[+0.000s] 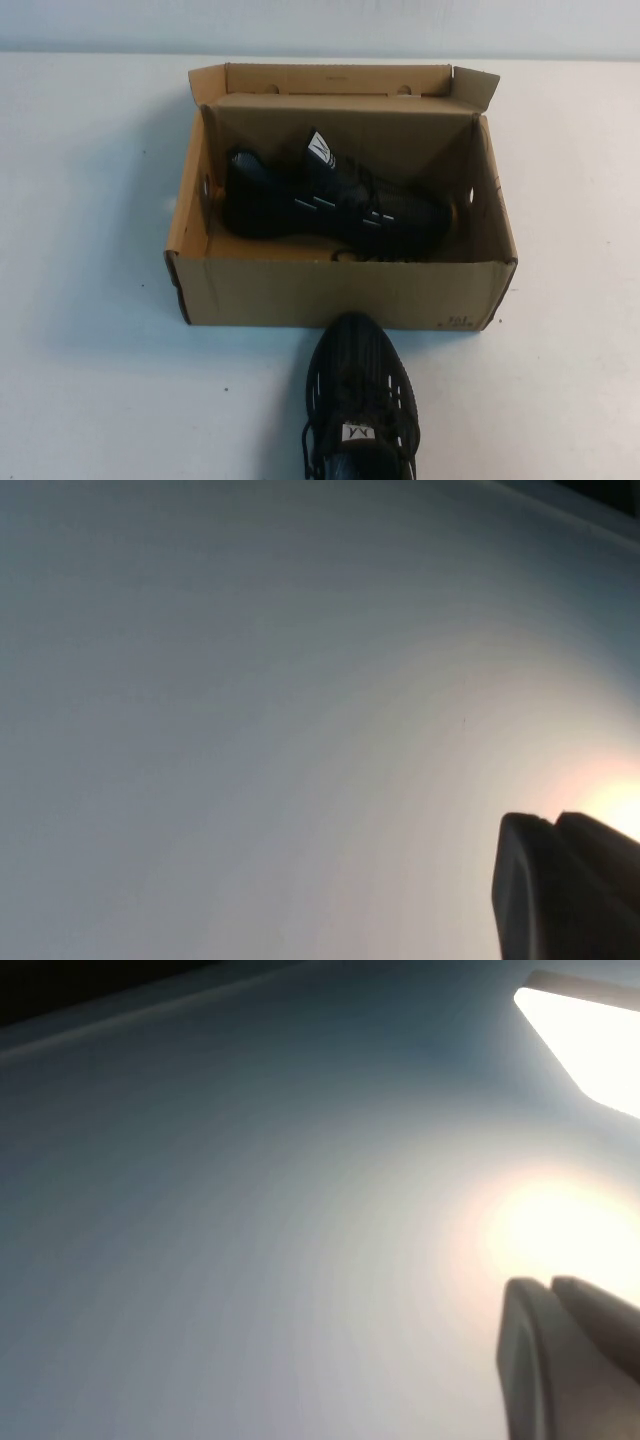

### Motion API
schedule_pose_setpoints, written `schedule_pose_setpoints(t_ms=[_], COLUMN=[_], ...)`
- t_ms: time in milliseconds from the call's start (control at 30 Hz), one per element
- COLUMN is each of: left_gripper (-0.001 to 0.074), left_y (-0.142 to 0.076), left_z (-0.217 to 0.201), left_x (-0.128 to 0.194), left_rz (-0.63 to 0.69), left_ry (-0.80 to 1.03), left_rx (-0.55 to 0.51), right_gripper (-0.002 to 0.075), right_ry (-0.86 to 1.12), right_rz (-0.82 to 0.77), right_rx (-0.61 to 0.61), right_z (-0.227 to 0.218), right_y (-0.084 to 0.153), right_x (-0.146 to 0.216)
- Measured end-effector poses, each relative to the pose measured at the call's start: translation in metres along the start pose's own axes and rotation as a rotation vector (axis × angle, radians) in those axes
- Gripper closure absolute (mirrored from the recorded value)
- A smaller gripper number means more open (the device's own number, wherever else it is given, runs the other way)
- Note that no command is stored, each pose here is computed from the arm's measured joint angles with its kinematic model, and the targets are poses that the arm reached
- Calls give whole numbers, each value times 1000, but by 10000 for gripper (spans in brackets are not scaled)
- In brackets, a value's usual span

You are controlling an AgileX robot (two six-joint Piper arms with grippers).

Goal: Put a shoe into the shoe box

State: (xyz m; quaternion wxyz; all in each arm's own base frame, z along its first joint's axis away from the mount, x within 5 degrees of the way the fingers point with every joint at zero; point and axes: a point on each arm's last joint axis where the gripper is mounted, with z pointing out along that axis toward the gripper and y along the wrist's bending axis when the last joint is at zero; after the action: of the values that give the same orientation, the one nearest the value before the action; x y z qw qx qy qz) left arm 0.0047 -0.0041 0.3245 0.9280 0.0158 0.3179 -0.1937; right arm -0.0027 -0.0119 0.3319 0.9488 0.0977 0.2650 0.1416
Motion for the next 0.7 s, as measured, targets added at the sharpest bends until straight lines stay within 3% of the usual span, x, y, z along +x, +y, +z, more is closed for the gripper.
schedule_pose_setpoints(t_ms=[167, 300, 367, 533, 700], left_gripper=[736, 736, 736, 736, 737], left_y=[-7, -8, -6, 5, 12], left_z=[28, 58, 69, 80, 76], left_x=[-41, -52, -51, -12, 10], left_rz=[22, 54, 50, 47, 51], left_ry=[20, 173, 277, 623, 832], left_rx=[-5, -39, -70, -163, -216], right_gripper=[742, 742, 743, 742, 742], right_ry=[112, 311, 445, 741, 978], right_rz=[36, 35, 30, -2, -51], right_rx=[-18, -11, 8, 59, 84], right_z=[27, 49, 59, 70, 61], right_y=[20, 31, 33, 28, 24], right_x=[-37, -46, -37, -6, 16])
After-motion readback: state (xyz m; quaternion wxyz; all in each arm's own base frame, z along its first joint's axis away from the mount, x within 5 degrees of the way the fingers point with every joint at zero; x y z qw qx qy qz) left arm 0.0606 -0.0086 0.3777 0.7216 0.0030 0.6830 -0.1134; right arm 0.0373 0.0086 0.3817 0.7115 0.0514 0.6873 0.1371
